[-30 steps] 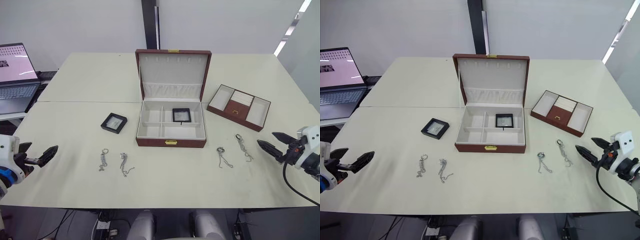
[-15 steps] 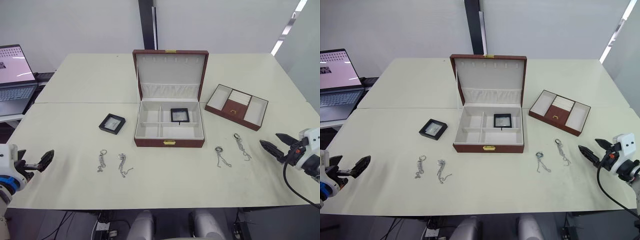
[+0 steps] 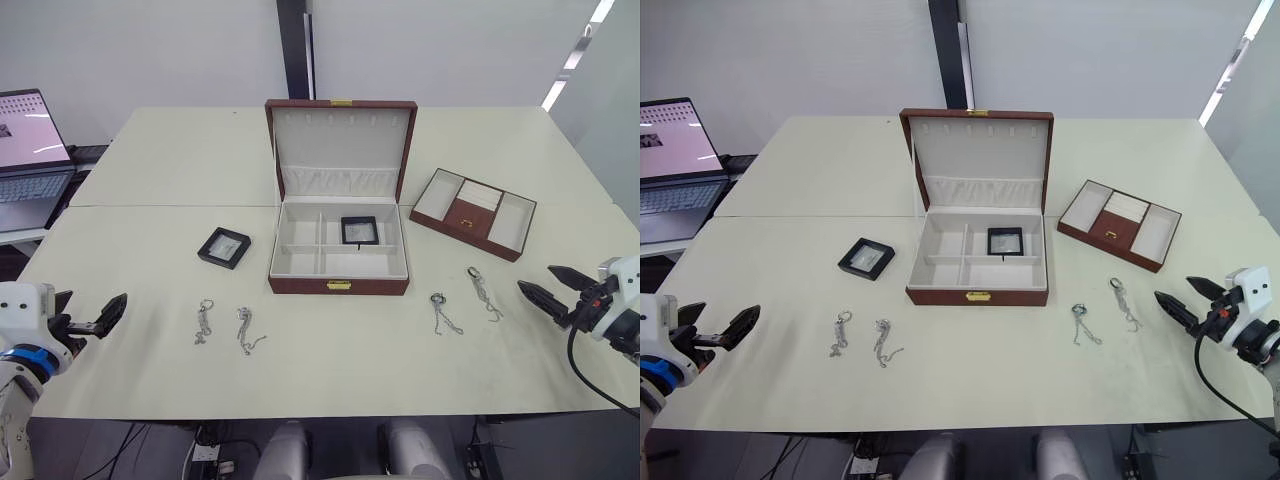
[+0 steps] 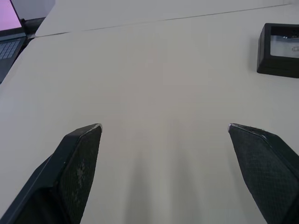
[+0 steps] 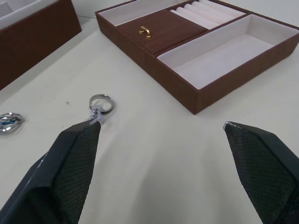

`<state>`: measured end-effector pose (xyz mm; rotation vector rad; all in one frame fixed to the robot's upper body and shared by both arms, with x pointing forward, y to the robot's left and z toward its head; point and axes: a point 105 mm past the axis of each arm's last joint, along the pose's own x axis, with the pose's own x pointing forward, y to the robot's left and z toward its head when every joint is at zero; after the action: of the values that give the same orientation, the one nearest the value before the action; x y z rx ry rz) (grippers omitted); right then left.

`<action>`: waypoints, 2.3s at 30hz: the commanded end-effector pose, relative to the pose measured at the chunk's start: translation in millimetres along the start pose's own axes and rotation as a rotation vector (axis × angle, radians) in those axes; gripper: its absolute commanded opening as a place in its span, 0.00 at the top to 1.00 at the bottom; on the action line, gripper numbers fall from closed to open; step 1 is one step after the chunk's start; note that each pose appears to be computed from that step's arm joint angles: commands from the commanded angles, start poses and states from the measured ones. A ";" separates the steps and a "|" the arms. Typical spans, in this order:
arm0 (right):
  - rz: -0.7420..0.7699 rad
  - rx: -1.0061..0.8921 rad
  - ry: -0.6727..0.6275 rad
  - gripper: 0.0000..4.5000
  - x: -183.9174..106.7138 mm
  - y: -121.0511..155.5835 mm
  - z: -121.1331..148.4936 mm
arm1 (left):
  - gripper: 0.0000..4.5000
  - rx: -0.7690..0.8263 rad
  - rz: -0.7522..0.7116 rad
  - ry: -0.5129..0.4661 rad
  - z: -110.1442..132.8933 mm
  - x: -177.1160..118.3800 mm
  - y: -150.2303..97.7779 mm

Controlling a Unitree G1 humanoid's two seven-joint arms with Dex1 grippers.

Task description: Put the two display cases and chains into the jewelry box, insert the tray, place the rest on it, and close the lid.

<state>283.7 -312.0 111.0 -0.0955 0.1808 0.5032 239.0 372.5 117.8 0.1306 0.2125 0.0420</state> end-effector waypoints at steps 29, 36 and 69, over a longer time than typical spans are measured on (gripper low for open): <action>0.765 -0.247 -0.081 0.00 32.5 160.1 56.2 | 0.00 -0.095 -0.051 -0.049 -37.7 6.5 -121.8; 0.762 -0.248 -0.081 0.00 34.1 161.0 57.1 | 0.00 -0.092 -0.030 0.036 -54.0 13.8 -122.5; 0.775 -0.268 -0.096 0.00 29.8 160.6 58.0 | 0.99 -0.145 -0.042 0.032 -56.4 13.1 -129.4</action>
<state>238.6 -149.6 143.7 -0.2473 0.0965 1.3024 246.7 246.5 45.6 -0.0068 0.2292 -0.0127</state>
